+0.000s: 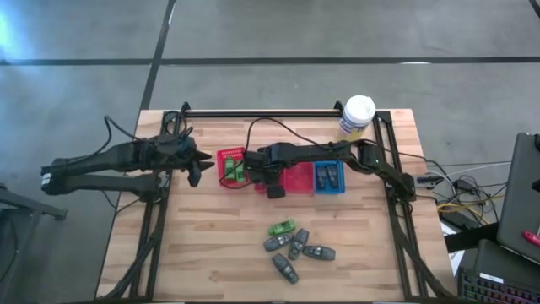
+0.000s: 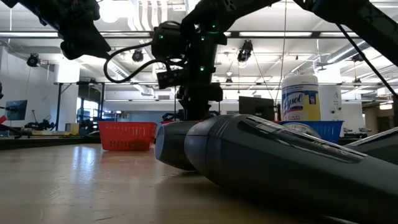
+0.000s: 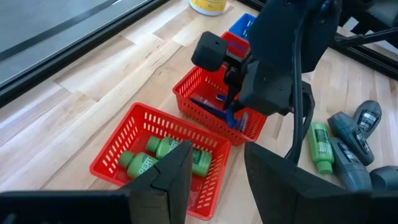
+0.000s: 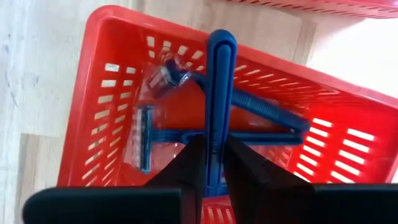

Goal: Pick & Place Travel size toiletries
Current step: Put the blue razor into the middle red bin

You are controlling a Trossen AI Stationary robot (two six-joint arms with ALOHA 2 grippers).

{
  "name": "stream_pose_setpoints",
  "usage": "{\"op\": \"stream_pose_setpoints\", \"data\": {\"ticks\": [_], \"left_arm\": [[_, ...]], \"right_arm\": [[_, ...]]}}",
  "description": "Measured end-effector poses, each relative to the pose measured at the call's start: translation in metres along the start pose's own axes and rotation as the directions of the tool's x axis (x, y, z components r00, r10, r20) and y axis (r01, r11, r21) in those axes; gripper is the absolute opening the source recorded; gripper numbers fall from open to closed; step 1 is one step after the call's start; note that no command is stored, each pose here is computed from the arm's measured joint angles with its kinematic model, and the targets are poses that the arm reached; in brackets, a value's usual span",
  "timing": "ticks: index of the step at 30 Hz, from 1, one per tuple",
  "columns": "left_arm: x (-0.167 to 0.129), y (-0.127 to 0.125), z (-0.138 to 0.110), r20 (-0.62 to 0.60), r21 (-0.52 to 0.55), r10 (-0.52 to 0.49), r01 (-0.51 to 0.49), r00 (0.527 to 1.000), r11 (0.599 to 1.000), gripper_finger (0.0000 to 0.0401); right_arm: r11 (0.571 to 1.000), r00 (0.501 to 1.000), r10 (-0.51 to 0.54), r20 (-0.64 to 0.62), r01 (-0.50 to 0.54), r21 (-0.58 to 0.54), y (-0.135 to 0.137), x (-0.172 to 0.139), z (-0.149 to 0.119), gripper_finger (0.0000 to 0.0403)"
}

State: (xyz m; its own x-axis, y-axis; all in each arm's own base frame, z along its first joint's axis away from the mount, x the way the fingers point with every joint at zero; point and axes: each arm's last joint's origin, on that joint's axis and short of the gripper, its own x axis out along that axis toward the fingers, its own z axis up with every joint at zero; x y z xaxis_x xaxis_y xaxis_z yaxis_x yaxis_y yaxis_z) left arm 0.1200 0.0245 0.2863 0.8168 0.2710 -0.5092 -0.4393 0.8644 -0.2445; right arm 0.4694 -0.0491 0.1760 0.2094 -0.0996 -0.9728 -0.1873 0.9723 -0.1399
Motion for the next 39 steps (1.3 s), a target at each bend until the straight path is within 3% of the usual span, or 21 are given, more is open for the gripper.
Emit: {"op": "stream_pose_setpoints", "data": {"ticks": [6, 12, 22, 31, 39], "left_arm": [[0.0, 0.0, 0.0, 0.0, -0.001, 0.0, 0.0, 1.0, 1.0, 0.0151], [0.0, 0.0, 0.0, 0.0, -0.002, 0.0, 0.0, 1.0, 1.0, 0.0152], [0.0, 0.0, 0.0, 0.001, -0.002, 0.004, -0.004, 1.0, 1.0, 0.0152], [0.003, 0.001, -0.004, -0.013, 0.0, 0.01, -0.01, 1.0, 1.0, 0.0151], [0.003, 0.001, -0.004, -0.012, -0.003, 0.01, -0.01, 1.0, 1.0, 0.0152]], "right_arm": [[0.998, 1.0, -0.004, -0.009, 0.004, -0.065, 0.001, -0.001, -0.001, 0.0037], [0.98, 0.995, -0.085, -0.059, 0.073, -0.184, -0.003, -0.015, -0.001, 0.0036], [0.934, 0.993, -0.117, 0.015, 0.115, -0.337, -0.009, -0.046, 0.009, 0.0051], [0.936, 0.987, -0.153, -0.038, 0.133, -0.327, -0.008, -0.038, 0.004, 0.0039], [0.923, 0.967, -0.243, -0.082, 0.205, -0.325, -0.01, -0.036, 0.001, 0.0065]]}}
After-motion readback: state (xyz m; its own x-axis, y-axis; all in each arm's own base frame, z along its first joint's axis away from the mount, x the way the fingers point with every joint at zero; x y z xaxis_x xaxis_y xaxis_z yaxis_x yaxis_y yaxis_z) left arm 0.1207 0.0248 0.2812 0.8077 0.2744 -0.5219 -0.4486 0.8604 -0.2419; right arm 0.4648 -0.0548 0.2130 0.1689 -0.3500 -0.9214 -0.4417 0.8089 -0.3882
